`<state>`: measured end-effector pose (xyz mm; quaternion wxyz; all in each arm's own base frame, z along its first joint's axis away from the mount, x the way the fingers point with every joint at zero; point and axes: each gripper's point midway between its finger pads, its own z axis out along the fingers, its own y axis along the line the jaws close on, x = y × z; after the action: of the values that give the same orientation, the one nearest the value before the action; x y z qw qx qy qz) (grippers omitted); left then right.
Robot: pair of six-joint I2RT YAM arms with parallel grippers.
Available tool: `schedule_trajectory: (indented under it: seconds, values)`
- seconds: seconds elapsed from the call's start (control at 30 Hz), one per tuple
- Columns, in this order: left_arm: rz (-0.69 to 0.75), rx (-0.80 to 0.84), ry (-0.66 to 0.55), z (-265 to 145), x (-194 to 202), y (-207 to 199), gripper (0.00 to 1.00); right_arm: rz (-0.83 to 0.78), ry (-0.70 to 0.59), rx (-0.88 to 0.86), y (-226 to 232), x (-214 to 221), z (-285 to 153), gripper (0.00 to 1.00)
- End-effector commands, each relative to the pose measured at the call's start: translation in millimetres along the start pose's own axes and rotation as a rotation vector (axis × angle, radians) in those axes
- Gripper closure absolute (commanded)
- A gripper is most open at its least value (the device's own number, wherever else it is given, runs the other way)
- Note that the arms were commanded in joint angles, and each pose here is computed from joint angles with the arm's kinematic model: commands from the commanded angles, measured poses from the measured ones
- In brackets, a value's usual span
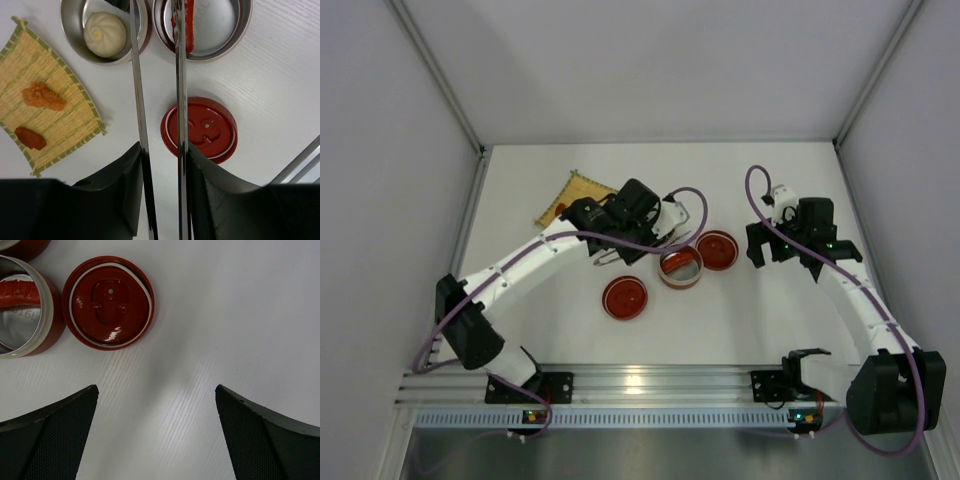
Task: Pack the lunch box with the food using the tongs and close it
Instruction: Place the fake food in the packing box, then pick up the fake food from the plate.
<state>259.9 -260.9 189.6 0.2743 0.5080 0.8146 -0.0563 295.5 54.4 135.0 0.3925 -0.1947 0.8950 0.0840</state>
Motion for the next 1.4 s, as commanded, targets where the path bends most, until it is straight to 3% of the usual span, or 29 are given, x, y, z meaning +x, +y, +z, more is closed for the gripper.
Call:
schedule_trajectory:
  seconds: [0.0,0.23,0.5,0.97,1.37]
  values:
    - [-0.085,-0.102,-0.109,-43,-15,24,0.59,-0.014,-0.004,-0.008,1,-4,-2,0.01]
    - [-0.554,-0.173,-0.14,-68,36,136,0.56,-0.012,-0.004,-0.013,2,-5,-2,0.01]
    - [-0.872,-0.149,-0.02,-31,90,162,0.5,-0.011,-0.007,-0.015,2,-6,-2,0.01]
    - [-0.929,-0.07,0.09,31,117,153,0.49,-0.01,0.003,-0.01,1,-3,0,0.01]
    - [-0.932,-0.08,0.091,57,121,163,0.49,-0.012,0.004,-0.001,-1,-3,0,0.01]
